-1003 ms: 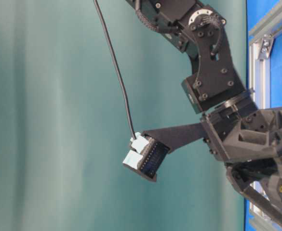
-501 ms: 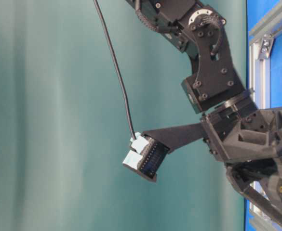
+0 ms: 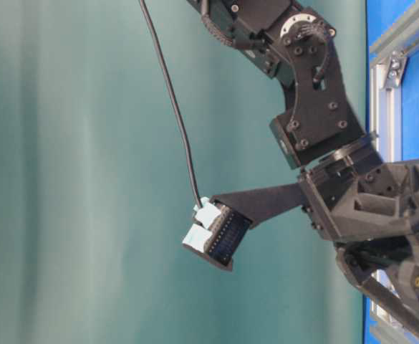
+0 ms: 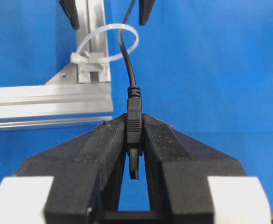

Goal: Insert the wire through the string loop located on the left side.
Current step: 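Pull the cable leftward through the loop with the left gripper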

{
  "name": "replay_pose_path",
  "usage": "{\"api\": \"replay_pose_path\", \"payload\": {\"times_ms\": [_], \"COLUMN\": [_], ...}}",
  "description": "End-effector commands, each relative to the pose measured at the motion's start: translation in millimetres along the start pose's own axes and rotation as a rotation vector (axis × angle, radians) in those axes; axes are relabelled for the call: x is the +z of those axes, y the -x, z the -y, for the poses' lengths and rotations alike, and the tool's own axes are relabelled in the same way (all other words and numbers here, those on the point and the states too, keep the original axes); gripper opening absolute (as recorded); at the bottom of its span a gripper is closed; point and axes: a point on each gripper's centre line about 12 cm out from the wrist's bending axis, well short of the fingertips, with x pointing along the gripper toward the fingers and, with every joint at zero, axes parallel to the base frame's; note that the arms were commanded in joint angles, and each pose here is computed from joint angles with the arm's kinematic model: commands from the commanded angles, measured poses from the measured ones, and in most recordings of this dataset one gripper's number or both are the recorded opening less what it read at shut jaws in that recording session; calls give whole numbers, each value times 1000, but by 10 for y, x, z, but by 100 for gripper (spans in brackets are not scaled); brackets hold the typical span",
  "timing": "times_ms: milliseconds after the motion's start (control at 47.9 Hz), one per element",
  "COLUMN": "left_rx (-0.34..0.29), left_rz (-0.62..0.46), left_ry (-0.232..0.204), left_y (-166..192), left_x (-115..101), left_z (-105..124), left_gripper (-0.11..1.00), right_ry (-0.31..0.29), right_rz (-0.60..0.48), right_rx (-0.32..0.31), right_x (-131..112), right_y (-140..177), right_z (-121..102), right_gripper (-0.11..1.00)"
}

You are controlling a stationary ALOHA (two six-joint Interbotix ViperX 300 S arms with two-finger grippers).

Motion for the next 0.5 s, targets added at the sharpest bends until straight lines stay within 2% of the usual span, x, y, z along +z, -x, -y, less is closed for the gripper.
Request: {"api": "replay_pose_path", "payload": {"times_ms": [0, 146, 230, 272, 376, 481], "left_rx": [0, 1, 5, 8, 8, 7], "left_rz": [6, 6, 8, 9, 10, 16], "left_ry": [-2, -1, 1, 3, 3, 2], "left_y": [-7, -7, -6, -5, -4, -2], "left_x": [34, 34, 42, 38, 44, 56], "left_z": [3, 1, -6, -11, -10, -9], "left_gripper": [17, 62, 83, 83, 74, 73], "right_ry": [-5, -5, -6, -6, -6, -6], "right_rz": [47, 49, 49, 47, 49, 50], "right_rx": [5, 5, 5, 4, 5, 5], "right_x": [184, 191, 191, 184, 191, 193], "right_y": [16, 20, 20, 16, 20, 20], "right_z": [-22, -23, -22, -21, -22, -23], "right_gripper": [94, 94, 94, 94, 94, 94]}}
